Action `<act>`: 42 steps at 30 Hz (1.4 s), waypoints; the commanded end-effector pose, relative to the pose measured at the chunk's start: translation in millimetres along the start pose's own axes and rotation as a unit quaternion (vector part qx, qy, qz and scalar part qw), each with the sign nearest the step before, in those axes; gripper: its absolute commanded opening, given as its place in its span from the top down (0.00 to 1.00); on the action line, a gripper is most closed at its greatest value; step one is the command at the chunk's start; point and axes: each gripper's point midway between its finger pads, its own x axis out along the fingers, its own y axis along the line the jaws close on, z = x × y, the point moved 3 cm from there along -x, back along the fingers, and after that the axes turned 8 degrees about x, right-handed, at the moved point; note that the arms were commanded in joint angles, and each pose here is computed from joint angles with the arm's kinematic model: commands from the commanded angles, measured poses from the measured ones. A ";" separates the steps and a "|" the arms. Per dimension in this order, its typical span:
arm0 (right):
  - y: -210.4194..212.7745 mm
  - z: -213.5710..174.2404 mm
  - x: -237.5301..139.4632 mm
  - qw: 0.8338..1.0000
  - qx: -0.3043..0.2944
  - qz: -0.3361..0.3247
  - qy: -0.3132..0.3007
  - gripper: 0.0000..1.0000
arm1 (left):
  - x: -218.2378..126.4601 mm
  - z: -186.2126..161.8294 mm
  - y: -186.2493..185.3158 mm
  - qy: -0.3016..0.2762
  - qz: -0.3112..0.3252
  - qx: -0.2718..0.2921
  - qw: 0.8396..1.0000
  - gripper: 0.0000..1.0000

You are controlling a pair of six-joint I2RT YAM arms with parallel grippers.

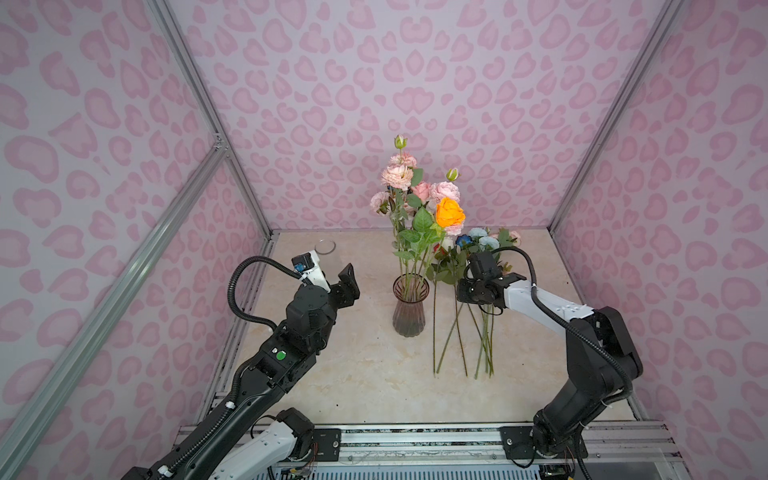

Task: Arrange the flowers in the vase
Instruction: 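Open and withdraw the left gripper while the right gripper reaches into the pile, then grasp the peach rose stem in the pile with the right gripper and lift it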

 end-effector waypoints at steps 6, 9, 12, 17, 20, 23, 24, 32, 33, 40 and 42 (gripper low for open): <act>-3.8 -3.3 41.3 0.999 -0.001 -0.016 0.035 0.67 | -0.9 1.4 -2.1 -0.001 -0.012 -0.006 1.000 0.23; -2.5 3.0 57.8 0.999 0.001 -0.013 0.047 0.74 | -0.4 1.2 -5.0 0.003 -0.021 -0.005 1.000 0.24; -1.7 7.6 67.5 0.998 -0.003 -0.020 0.056 0.82 | -0.4 1.6 -5.0 0.003 -0.022 -0.003 1.000 0.24; 0.2 11.3 72.1 0.998 0.006 -0.007 0.063 1.00 | -1.8 4.7 -3.7 -0.003 -0.021 -0.002 1.000 0.24; 6.7 15.9 60.1 0.998 0.017 0.023 0.051 1.00 | -1.4 4.5 -3.3 -0.003 -0.020 -0.001 1.000 0.24; 17.8 26.6 29.1 0.997 0.031 0.069 0.008 1.00 | -1.0 4.3 -2.8 -0.002 -0.019 -0.001 1.000 0.24; 19.9 30.7 17.8 0.996 0.033 0.081 -0.007 1.00 | -0.3 3.6 -2.5 -0.001 -0.018 0.000 1.000 0.24; 40.3 46.3 -65.0 0.981 0.012 0.173 -0.091 1.00 | -1.1 5.7 -1.7 -0.004 -0.019 0.000 1.000 0.24; 42.6 46.9 -73.9 0.977 0.007 0.186 -0.099 1.00 | -1.0 5.6 -1.8 -0.004 -0.019 -0.001 1.000 0.24; 58.1 52.4 -125.6 0.955 -0.007 0.261 -0.142 1.00 | 0.8 3.3 -3.8 0.002 -0.024 0.000 1.000 0.25; 67.5 53.1 -136.8 0.938 0.007 0.317 -0.138 1.00 | 1.3 3.3 -4.1 0.002 -0.025 0.000 1.000 0.25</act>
